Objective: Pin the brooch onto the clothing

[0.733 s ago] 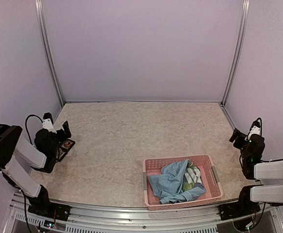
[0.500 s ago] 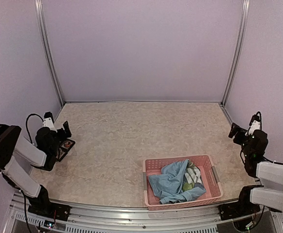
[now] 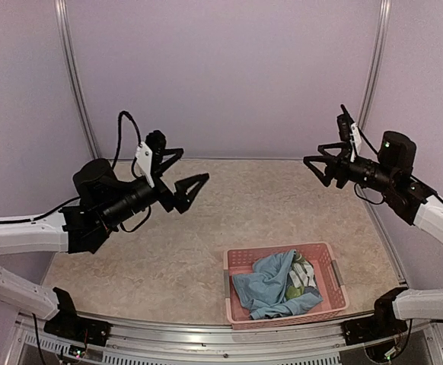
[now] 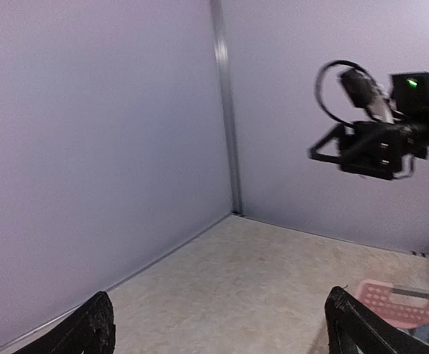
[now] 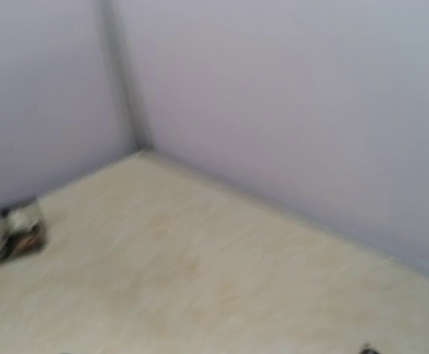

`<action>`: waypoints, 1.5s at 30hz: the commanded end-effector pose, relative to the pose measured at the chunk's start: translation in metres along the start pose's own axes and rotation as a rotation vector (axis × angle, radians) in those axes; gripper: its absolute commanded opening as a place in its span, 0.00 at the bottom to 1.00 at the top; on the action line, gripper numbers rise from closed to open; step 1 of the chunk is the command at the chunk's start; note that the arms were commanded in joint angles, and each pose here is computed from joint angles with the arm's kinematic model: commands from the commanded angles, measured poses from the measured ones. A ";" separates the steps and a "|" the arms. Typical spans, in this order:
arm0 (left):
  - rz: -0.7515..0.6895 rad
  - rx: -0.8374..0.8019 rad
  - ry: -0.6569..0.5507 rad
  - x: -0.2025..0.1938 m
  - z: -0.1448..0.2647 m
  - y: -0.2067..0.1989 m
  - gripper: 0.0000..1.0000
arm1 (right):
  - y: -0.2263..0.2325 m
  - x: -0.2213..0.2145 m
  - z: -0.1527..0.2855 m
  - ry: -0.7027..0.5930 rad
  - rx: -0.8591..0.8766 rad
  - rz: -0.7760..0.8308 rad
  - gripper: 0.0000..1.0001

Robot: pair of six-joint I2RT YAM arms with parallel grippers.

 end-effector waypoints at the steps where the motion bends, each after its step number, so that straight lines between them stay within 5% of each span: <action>1: -0.284 -0.600 0.403 -0.061 0.011 -0.121 0.98 | 0.020 -0.036 -0.007 0.373 0.029 -0.028 0.79; 6: -0.388 -0.688 0.681 -0.114 -0.021 -0.193 0.99 | 0.023 -0.036 -0.006 0.370 0.032 -0.083 0.79; 13: -0.447 -0.674 0.999 -0.208 -0.062 -0.218 0.98 | 0.029 -0.049 0.000 0.369 0.036 -0.097 0.78; 16: -0.468 -0.648 1.070 -0.240 -0.063 -0.216 0.90 | 0.032 -0.054 0.002 0.375 0.040 -0.096 0.78; 18: -0.453 -0.669 1.095 -0.250 -0.060 -0.216 0.79 | 0.033 -0.056 0.003 0.376 0.043 -0.094 0.78; 20: -0.431 -0.688 1.101 -0.250 -0.059 -0.218 0.52 | 0.032 -0.058 0.003 0.386 0.043 -0.095 0.78; 21: -0.418 -0.686 1.097 -0.248 -0.060 -0.219 0.29 | 0.032 -0.058 0.002 0.388 0.046 -0.092 0.79; 22: -0.401 -0.667 1.076 -0.240 -0.063 -0.218 0.06 | 0.033 -0.059 0.001 0.392 0.051 -0.092 0.78; 23: -0.380 -0.628 1.041 -0.228 -0.068 -0.217 0.00 | 0.032 -0.060 0.001 0.395 0.053 -0.092 0.78; 28: -0.253 -0.454 0.659 -0.108 -0.078 -0.204 0.00 | 0.032 -0.064 -0.004 0.414 0.078 -0.089 0.76; 32: -0.130 -0.285 0.203 0.035 -0.036 -0.161 0.00 | 0.031 -0.065 -0.009 0.436 0.073 -0.051 0.73; 36: -0.106 -0.026 -0.075 0.114 0.022 -0.123 0.00 | 0.038 -0.066 -0.013 0.433 0.135 0.009 0.71; 40: -0.030 0.256 -0.198 0.150 0.069 -0.091 0.00 | 0.061 -0.081 -0.024 0.450 0.270 0.084 0.68; 45: -0.014 0.326 -0.217 0.160 0.087 -0.074 0.00 | 0.099 -0.107 -0.038 0.502 0.455 0.247 0.66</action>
Point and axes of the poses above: each gripper's point midway between its finger pads, its own z axis back along the fingers, its own y axis along the line the jaws close on, x = y × z, the point moved 10 cm from there along z, back along the fingers, and after that the axes turned 11 degrees about z, right-handed, at the moved point
